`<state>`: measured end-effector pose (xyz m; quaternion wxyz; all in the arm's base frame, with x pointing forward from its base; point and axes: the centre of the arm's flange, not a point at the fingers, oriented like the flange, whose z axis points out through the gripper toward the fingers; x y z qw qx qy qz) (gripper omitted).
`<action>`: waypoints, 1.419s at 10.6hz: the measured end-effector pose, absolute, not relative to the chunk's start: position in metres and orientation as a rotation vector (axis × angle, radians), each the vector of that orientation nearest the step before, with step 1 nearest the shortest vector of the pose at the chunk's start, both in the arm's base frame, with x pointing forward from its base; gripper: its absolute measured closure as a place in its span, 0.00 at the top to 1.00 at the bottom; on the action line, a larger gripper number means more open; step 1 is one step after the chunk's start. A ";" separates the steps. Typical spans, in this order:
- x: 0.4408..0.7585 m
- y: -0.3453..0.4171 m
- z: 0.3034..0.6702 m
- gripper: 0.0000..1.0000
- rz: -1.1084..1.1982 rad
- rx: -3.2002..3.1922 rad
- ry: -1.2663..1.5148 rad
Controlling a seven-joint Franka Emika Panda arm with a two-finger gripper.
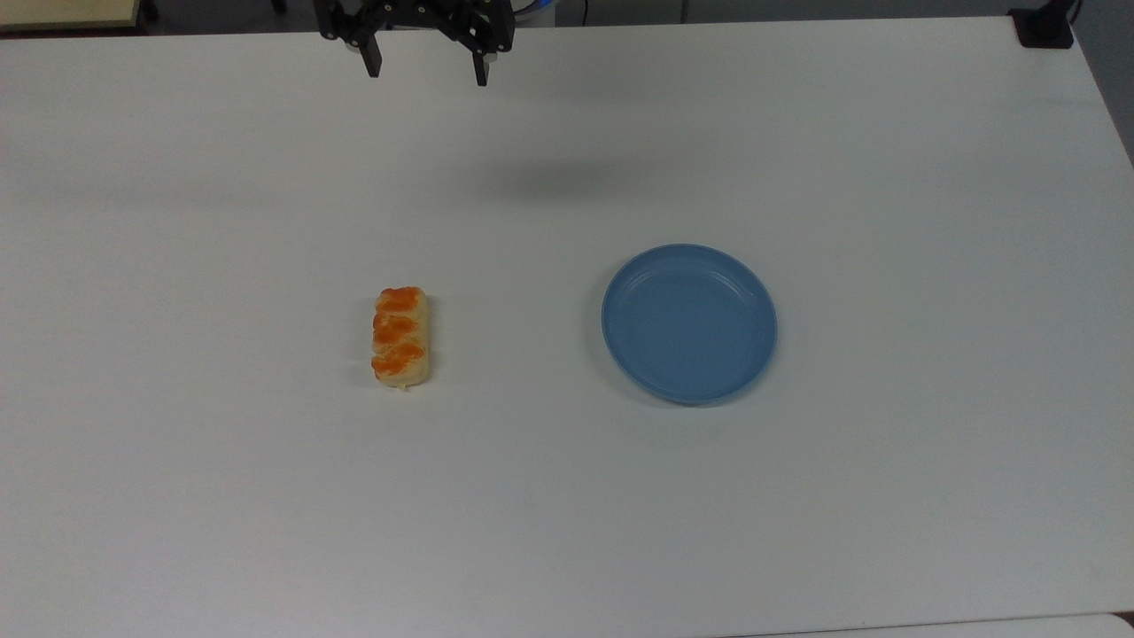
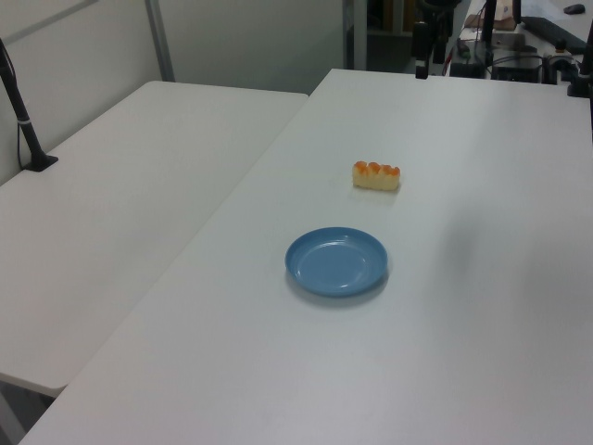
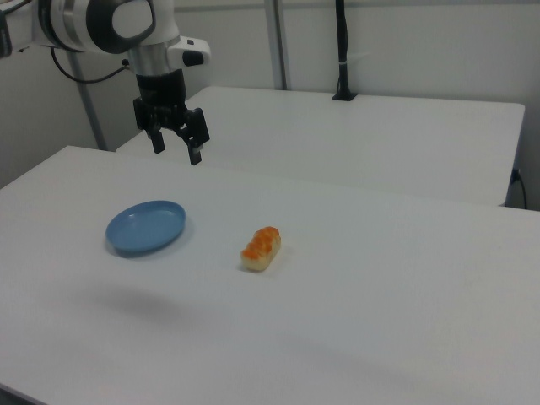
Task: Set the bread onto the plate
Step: 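Move the gripper down over the orange-topped bread roll and close on it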
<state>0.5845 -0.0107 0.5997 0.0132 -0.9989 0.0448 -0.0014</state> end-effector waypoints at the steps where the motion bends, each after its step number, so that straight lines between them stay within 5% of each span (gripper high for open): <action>1: 0.584 -0.011 0.600 1.00 -0.005 -3.112 0.138; 10: 0.600 -0.024 0.574 1.00 0.002 -3.182 -0.089; 15: 0.665 -0.049 0.437 1.00 0.011 -3.220 -0.098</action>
